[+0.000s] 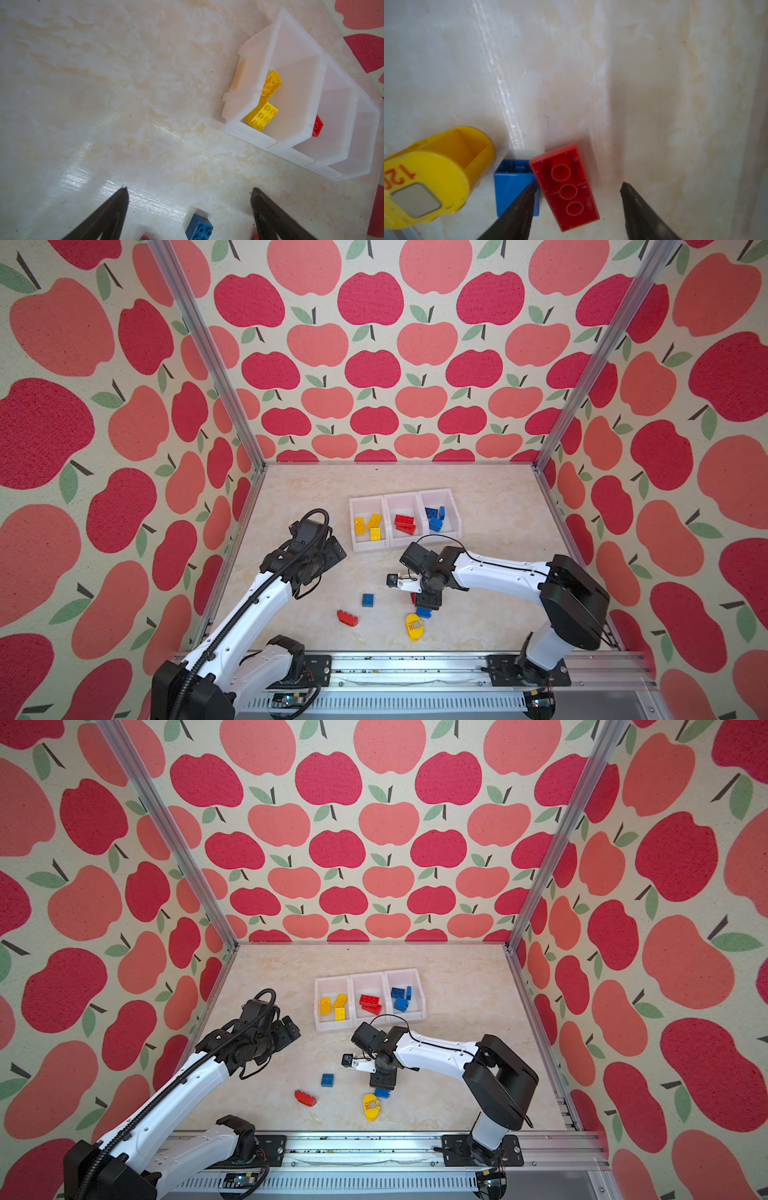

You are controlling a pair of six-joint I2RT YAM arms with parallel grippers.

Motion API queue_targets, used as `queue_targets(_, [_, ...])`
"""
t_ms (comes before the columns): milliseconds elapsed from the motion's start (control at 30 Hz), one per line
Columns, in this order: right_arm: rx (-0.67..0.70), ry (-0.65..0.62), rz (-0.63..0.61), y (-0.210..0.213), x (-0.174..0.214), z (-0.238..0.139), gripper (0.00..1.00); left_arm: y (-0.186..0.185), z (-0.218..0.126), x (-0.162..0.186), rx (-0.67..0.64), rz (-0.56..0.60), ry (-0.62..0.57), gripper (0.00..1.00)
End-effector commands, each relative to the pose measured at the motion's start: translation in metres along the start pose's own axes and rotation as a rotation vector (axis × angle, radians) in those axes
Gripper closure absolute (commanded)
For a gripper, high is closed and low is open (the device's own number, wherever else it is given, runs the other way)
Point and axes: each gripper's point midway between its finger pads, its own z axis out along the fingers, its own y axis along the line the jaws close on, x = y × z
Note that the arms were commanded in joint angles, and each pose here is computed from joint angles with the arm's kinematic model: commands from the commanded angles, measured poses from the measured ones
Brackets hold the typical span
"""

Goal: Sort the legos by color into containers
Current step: 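Close the right gripper on the red 2x4 brick and lift it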

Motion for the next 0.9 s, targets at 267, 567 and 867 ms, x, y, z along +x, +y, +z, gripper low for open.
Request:
queue_targets(267, [0.025, 0.015, 0.02, -0.0043, -0.0014, 0.0026, 0.35, 0.0108, -0.0043, 0.0029, -0.007, 0.007, -0.001, 0.06])
queue_targets(567, [0.022, 0.011, 0.042, -0.0063, -0.0026, 0.0015, 0.39, 0.0146, -0.0079, 0.0042, -0.007, -0.003, -0.009, 0.06])
queue_targets(867, [0.008, 0.007, 0.067, -0.006, 0.001, -0.0007, 0.4, 0.0124, -0.0077, 0.003, -0.001, -0.003, -0.009, 0.06])
